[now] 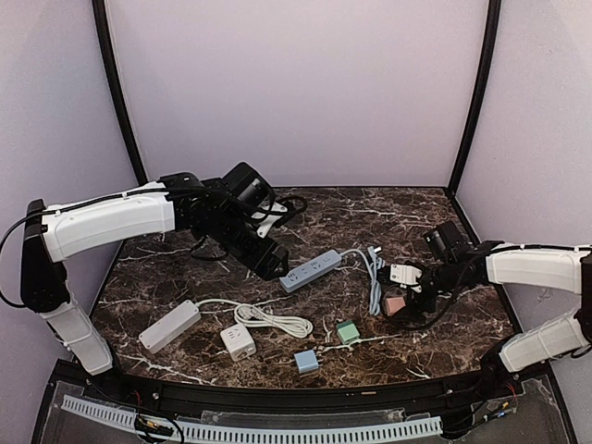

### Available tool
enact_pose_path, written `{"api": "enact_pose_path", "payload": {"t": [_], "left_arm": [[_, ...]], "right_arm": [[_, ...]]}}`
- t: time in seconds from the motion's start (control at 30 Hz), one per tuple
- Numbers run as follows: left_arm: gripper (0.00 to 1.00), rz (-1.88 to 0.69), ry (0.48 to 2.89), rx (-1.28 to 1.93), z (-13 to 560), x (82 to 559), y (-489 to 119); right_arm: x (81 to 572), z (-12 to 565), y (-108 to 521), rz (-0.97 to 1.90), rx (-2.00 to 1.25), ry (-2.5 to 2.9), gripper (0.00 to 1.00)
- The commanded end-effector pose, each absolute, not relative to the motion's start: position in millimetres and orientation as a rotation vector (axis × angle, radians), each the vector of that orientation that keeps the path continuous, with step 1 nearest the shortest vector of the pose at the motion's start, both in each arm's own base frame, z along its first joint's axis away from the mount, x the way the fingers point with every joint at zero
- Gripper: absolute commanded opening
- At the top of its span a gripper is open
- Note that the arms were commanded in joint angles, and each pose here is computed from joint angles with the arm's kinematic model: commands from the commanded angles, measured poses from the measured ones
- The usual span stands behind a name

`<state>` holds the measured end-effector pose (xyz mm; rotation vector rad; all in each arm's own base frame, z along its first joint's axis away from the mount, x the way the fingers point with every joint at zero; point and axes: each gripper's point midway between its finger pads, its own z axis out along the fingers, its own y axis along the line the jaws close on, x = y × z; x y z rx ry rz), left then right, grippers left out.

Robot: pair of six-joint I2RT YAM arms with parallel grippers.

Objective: Insert the plug

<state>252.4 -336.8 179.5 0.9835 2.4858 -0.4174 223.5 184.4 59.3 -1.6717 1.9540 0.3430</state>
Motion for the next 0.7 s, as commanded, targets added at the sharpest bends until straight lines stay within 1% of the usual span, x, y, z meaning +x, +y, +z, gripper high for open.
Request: {"api": "enact_pose_path", "payload": {"t": [0.0,0.47,0.53,0.67], "left_arm": [[0.83,-0.422,2.477,0.98,188,243,-327],[0.82,-0.411,2.483,0.981,181,239,-321],[0.82,-0.408,2.484,0.984,180,238,-320],[0.82,-0.412,2.486,0.985,177,237,-319]], "right_arm": [[232,53,188,0.307,-1.683,1.924,0.96],[222,31,181,0.33,-1.654,1.99,0.93],[223,28,180,0.322,-1.642,2.003,0.89],[229,22,175,0.279,-1.609,2.051,0.77]]}}
